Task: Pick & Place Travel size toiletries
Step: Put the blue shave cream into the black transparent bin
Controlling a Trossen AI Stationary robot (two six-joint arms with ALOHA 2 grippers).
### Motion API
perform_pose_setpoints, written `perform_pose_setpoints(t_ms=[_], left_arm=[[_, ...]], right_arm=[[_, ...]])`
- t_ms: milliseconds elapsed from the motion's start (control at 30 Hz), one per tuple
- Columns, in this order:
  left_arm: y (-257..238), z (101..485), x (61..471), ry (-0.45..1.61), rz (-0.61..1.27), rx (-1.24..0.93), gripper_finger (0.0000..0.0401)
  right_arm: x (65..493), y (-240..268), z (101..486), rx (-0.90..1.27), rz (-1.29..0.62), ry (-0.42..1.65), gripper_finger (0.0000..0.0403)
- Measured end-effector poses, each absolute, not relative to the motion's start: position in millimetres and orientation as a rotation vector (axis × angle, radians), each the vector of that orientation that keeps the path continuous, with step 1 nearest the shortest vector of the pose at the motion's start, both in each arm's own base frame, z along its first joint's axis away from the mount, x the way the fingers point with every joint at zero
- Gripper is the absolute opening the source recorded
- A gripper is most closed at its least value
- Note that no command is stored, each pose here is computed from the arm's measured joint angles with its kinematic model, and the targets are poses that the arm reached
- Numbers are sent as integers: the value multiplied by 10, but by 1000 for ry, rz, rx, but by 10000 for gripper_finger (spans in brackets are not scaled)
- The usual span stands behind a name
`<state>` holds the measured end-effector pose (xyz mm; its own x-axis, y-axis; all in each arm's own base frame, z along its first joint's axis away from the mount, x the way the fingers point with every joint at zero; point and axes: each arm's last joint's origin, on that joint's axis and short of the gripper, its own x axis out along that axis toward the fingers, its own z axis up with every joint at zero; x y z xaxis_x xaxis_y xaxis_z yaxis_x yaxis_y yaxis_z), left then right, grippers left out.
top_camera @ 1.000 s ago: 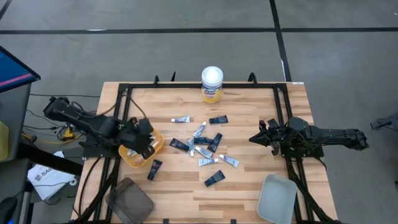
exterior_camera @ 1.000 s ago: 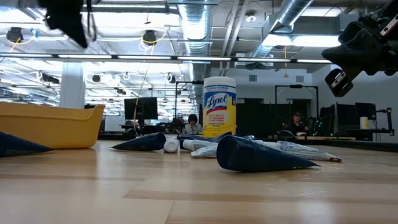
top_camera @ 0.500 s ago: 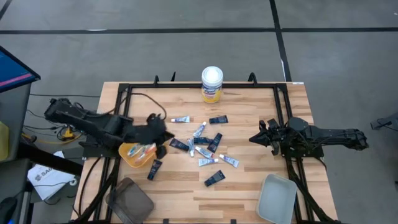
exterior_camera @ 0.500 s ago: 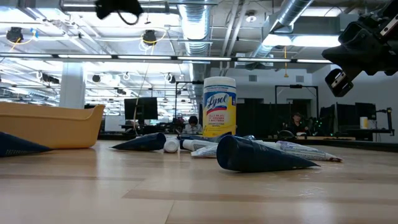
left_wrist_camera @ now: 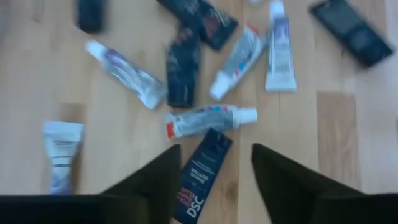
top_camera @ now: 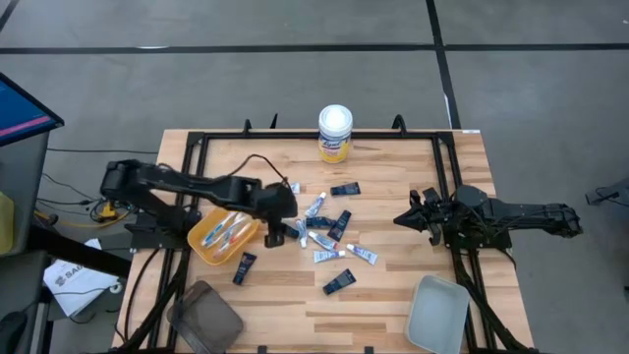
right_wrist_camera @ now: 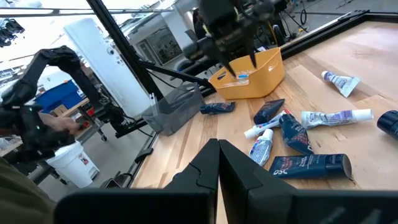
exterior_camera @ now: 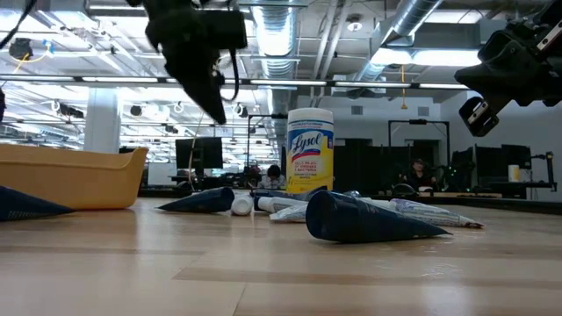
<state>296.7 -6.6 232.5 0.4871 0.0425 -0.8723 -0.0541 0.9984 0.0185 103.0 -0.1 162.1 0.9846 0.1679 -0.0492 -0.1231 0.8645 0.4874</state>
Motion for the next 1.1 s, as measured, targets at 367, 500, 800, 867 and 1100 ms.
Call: perform_pose_setpoints(t_ms=[367, 500, 800, 867, 1100], left_arm=[[57, 1806, 3166, 1233, 22, 11, 330], [43, 1664, 3208, 1272, -32, 1, 325], [27, 1429, 3295, 1303, -70, 4, 302], [27, 1389, 3310, 1305, -71, 5, 297], [34, 1349, 3331, 1307, -51, 20, 243]], right_arm=[[1030, -1, 1621, 504, 152, 91, 0], [1030, -1, 1621, 504, 153, 91, 0], [1030, -1, 1621, 504, 153, 91, 0], [1031, -1, 1621, 504, 153, 91, 0], [1031, -1, 1621, 504, 153, 91, 0]])
